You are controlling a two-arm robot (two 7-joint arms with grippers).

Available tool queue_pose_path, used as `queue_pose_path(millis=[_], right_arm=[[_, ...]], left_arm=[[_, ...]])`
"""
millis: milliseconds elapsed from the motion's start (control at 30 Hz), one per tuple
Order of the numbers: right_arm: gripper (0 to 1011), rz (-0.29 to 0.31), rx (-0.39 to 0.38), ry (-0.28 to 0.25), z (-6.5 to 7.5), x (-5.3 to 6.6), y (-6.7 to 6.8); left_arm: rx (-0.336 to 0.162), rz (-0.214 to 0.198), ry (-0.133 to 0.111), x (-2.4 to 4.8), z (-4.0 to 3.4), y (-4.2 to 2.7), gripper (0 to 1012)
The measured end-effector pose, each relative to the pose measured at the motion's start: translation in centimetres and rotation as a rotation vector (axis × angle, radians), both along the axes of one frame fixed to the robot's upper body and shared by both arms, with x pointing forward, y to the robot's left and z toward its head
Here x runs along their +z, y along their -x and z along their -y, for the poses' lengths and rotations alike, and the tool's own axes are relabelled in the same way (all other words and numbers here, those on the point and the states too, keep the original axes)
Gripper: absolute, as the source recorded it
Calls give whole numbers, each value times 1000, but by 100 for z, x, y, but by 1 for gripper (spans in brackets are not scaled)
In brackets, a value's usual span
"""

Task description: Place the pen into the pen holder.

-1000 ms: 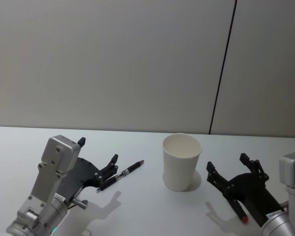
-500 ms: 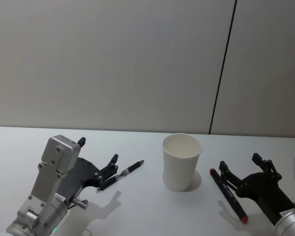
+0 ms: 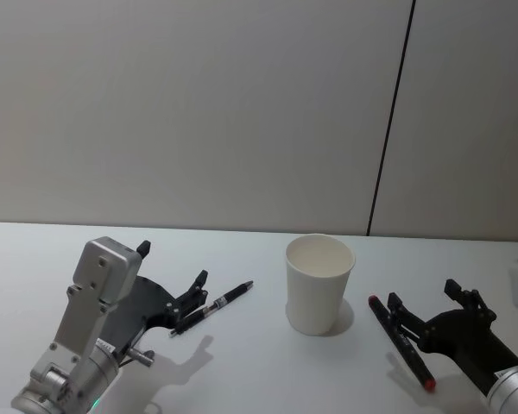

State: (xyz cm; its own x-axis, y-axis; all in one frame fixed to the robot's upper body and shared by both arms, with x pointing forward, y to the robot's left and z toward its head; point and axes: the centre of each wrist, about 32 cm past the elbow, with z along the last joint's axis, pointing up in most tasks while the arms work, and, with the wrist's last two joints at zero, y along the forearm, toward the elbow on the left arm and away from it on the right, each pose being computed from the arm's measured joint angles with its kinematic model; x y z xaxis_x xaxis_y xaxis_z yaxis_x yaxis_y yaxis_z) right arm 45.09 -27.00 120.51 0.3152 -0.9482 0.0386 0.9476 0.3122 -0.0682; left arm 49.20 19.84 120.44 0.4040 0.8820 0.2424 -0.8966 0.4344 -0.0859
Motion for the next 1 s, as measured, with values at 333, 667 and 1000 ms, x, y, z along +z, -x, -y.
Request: queue_pose_path(millis=[333,667,1000], right_arm=[[1001,-92,4,34,-41,117,-61],[1001,-202,-25,70,-110,211,-113],[1001,-279,-50,99,-169,233,-131]], left_arm=[[0,0,0,0,0,0,1003],[0,0,0,0,0,0,1003],[0,0,0,0,0,0,1003]])
